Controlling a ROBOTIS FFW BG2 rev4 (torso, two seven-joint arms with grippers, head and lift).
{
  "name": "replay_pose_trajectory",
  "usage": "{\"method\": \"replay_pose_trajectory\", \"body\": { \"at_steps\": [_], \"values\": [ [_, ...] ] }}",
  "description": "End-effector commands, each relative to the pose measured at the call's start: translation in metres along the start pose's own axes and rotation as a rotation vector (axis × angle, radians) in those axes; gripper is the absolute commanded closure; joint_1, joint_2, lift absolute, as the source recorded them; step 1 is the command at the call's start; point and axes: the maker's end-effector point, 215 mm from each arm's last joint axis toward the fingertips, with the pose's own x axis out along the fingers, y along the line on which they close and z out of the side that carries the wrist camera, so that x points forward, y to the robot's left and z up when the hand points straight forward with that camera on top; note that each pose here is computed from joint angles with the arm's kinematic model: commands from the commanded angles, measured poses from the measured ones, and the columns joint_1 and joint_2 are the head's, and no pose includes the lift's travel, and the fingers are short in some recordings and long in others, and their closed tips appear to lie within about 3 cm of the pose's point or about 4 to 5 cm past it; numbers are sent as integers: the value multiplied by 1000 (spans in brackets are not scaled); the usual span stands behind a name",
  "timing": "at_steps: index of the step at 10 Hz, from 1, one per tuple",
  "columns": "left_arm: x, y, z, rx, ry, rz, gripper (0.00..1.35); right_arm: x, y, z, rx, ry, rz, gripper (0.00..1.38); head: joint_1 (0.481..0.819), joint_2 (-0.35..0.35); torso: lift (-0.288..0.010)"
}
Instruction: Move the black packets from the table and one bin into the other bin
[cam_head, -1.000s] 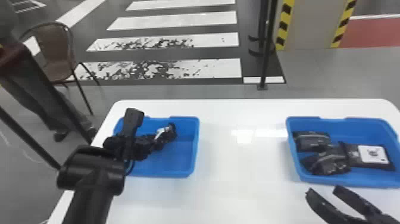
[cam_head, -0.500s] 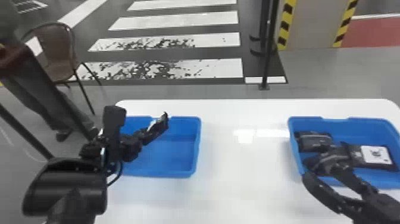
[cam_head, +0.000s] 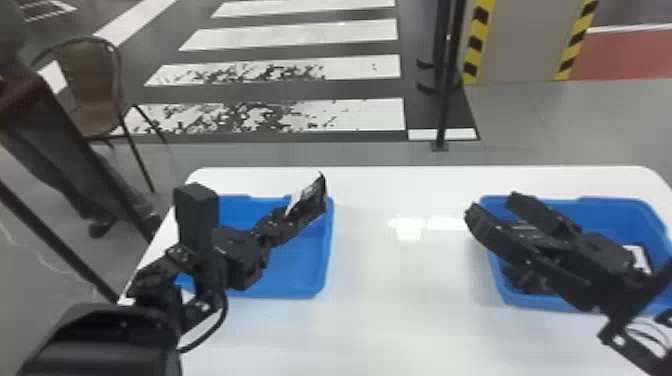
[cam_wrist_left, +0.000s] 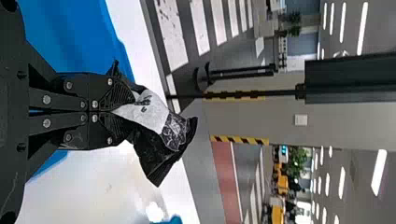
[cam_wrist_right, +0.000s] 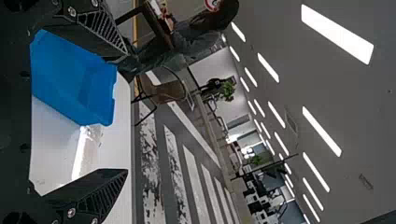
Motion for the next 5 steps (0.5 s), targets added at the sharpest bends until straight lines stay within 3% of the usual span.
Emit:
{"method": "replay_pose_trajectory", "body": {
  "at_steps": [1,3,5],
  "values": [
    [20,-73,5,-23,-17,-147,1214,21,16,13,-11,-18,47,131,695,110,-110],
    [29,-133,10,-33,-22,-274,1214,44,21,10,-4,-16,75,131,695,30,-110],
    [29,-154,15,-71,-42,-326,1214,56,21,0,8,2,85,131,695,-4,-110]
  ]
}}
